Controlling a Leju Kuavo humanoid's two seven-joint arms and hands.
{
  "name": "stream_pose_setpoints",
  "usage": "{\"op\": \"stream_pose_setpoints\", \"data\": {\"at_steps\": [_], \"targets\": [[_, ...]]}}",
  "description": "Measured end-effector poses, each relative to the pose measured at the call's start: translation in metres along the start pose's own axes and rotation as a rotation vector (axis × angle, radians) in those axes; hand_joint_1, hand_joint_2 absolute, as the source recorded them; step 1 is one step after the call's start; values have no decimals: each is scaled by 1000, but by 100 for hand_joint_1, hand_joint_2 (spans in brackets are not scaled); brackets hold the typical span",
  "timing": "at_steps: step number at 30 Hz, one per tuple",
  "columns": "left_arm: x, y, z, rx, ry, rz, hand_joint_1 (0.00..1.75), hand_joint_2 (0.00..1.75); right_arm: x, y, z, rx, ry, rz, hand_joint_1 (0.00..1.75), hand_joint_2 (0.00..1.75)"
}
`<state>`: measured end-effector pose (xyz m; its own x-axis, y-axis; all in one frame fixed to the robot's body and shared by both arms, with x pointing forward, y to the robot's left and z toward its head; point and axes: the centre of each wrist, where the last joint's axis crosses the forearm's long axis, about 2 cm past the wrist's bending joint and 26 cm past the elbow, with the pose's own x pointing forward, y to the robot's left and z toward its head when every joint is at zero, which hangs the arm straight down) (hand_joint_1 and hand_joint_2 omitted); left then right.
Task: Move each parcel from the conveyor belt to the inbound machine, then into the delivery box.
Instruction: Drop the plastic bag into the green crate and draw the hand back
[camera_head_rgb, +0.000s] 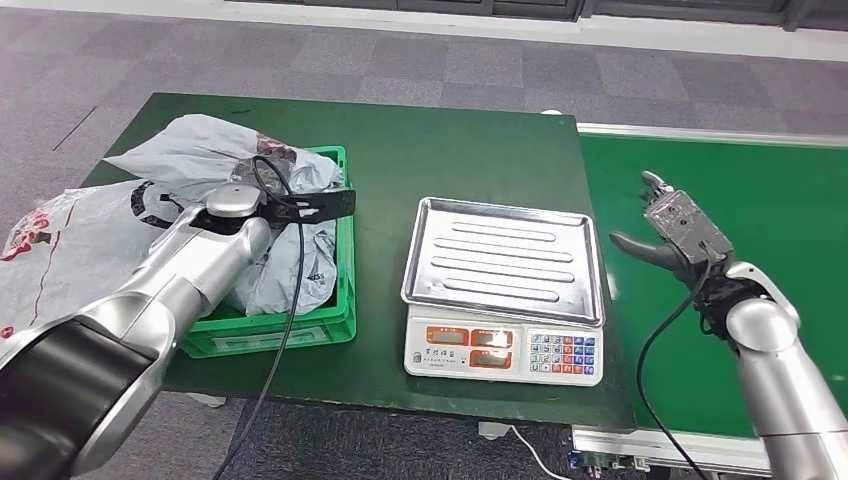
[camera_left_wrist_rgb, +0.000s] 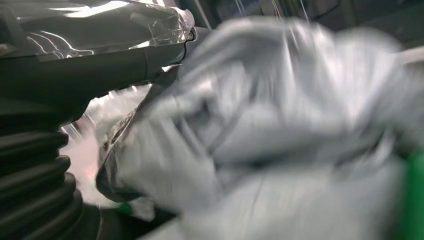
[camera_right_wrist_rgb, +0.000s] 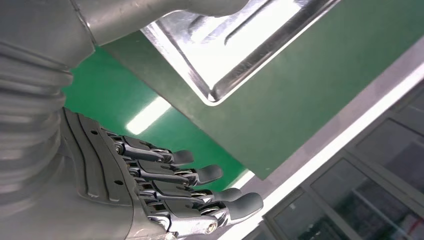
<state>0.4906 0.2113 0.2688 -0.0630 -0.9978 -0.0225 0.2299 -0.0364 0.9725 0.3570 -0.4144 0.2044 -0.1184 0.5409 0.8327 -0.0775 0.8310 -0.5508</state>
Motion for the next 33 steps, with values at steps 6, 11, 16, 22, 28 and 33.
{"op": "stream_pose_setpoints", "data": {"at_steps": [6,11,16,22,28,33], "targets": [[5,16,1,87,-65,197,0,175,4,10,-3,-11,11,18,0,175],[8,28,2,131,-132,336,0,87,8,14,-6,-26,5,9,0,175],[18,43,6,196,-208,487,0,0,11,15,-9,-61,-14,11,0,175],[27,55,10,239,-291,654,0,0,15,15,-12,-121,-68,2,0,175],[31,57,12,245,-371,832,0,0,24,13,-28,-185,-122,-28,0,175],[30,56,12,248,-374,858,0,0,26,15,-32,-193,-121,-43,0,175]]}}
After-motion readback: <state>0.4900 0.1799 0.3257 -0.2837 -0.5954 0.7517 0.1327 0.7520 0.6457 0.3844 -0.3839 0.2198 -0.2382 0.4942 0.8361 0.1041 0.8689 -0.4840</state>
